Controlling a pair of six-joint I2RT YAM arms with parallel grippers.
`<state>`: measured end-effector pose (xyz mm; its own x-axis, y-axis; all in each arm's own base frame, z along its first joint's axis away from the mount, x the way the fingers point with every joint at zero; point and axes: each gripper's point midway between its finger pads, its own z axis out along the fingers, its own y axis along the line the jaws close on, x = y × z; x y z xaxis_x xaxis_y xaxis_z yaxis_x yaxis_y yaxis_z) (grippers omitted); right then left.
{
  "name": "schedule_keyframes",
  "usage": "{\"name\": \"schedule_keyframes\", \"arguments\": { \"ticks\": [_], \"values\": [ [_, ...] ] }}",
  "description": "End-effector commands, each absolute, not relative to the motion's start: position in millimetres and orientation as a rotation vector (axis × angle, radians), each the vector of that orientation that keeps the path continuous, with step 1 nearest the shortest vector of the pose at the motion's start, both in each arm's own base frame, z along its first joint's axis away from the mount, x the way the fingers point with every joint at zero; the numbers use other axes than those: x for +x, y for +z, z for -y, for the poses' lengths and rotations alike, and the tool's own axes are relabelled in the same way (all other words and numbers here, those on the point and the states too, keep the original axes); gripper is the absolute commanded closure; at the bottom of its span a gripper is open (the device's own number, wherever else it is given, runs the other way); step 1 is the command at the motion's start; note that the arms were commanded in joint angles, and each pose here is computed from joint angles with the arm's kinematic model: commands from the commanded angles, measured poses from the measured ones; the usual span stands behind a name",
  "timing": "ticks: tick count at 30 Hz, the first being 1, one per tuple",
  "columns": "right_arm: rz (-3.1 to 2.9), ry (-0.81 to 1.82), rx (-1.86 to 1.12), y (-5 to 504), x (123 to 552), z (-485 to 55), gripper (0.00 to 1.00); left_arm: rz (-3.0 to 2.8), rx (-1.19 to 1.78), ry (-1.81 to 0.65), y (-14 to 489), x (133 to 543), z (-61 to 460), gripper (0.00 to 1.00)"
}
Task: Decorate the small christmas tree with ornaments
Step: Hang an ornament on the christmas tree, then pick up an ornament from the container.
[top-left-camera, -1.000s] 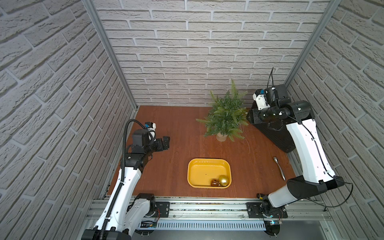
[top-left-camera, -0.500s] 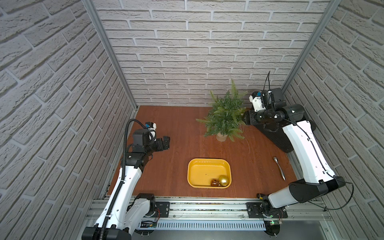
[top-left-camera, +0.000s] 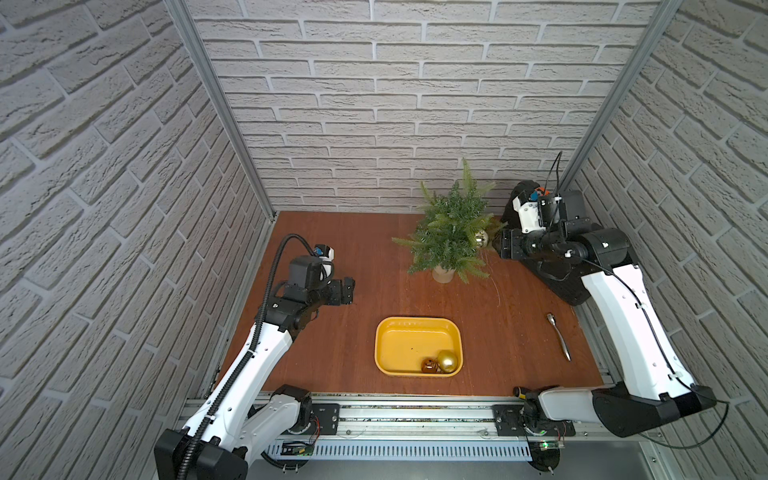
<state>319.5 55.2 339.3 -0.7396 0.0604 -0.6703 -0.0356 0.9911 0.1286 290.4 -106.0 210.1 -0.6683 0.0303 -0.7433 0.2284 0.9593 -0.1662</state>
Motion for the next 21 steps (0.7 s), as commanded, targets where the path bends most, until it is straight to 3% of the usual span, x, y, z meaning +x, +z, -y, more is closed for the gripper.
{"name": "schedule_keyframes", "arguments": {
  "ticks": [1,11,21],
  "values": [
    [-2.354,0.172,0.097,335.0,313.5,-44.4,0.27,-2.279,0.203,-0.319,218.9,290.1,124.0,0.04],
    [-2.455,0.238,0.170,266.7,282.1,-37.8,0.29,-2.356,0.742,-0.403,190.1,245.8,247.3,0.08],
    [-2.489,0.271,0.172,241.9,271.7,-39.4,0.30,-2.481,0.989,-0.564,142.2,200.6,324.8,0.13]
  ]
}}
